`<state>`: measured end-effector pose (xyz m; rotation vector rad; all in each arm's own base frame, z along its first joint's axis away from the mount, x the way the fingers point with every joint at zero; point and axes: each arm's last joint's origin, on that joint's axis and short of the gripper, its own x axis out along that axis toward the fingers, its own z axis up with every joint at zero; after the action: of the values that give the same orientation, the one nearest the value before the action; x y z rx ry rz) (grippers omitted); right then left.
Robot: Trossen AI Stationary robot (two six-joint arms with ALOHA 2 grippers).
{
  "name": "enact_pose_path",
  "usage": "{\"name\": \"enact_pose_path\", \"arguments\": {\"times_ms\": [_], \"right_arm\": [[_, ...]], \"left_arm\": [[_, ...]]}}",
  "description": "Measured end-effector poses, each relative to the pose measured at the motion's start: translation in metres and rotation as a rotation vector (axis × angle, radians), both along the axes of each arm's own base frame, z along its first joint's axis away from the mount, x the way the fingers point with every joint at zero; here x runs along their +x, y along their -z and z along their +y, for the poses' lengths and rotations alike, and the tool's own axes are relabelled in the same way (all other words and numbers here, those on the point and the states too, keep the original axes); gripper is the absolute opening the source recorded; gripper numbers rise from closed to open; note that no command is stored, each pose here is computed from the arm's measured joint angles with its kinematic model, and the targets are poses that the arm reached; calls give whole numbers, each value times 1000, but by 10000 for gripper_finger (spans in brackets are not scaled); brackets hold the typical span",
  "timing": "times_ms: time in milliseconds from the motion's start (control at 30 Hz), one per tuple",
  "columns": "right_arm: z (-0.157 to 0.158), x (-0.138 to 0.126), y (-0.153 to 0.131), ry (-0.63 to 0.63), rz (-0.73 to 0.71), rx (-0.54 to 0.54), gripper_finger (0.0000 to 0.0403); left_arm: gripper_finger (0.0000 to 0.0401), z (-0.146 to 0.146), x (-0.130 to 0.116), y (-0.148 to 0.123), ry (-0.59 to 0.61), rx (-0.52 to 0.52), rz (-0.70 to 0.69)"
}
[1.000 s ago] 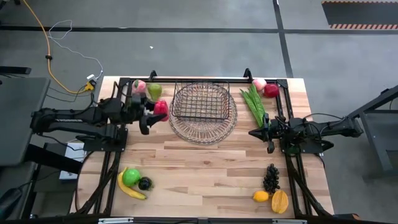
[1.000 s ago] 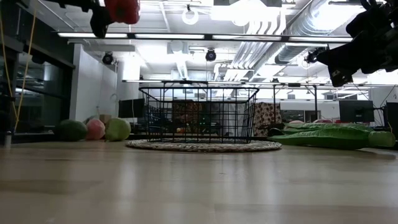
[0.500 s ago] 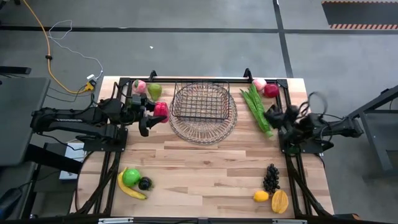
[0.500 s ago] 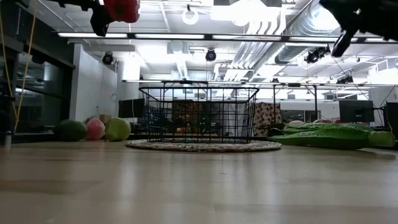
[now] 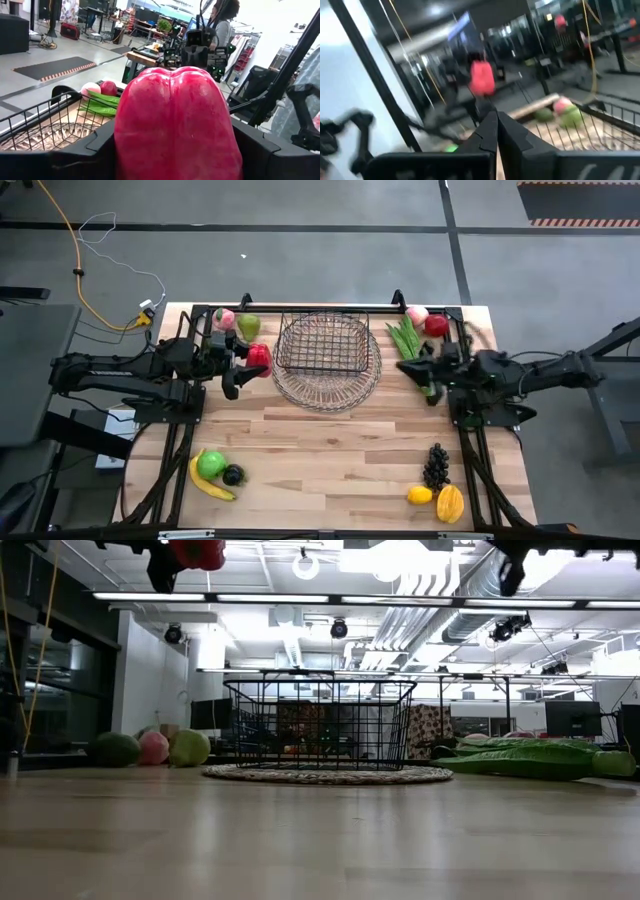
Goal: Build produce basket
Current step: Put the red bell pepper into the black wire basket
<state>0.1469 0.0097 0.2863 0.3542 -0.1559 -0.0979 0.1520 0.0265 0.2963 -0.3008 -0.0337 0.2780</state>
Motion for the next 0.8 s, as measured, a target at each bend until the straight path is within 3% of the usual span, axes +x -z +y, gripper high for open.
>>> {"name": "enact_pose_path", "arguments": {"times_ms": [267,500,633,800], "right_arm": [[4,44,-19,31,226,-80,0],[6,64,-37,48,290,-89,15],[6,68,-43,46,347,-38,75],[7,70,-49,42,339,-36,184]], "left_arm": [[254,-1,0,0,20,7,2],[255,-1,0,0,22,43,12],[255,-1,0,0,24,44,13],[255,-1,0,0,25,58,17]]}}
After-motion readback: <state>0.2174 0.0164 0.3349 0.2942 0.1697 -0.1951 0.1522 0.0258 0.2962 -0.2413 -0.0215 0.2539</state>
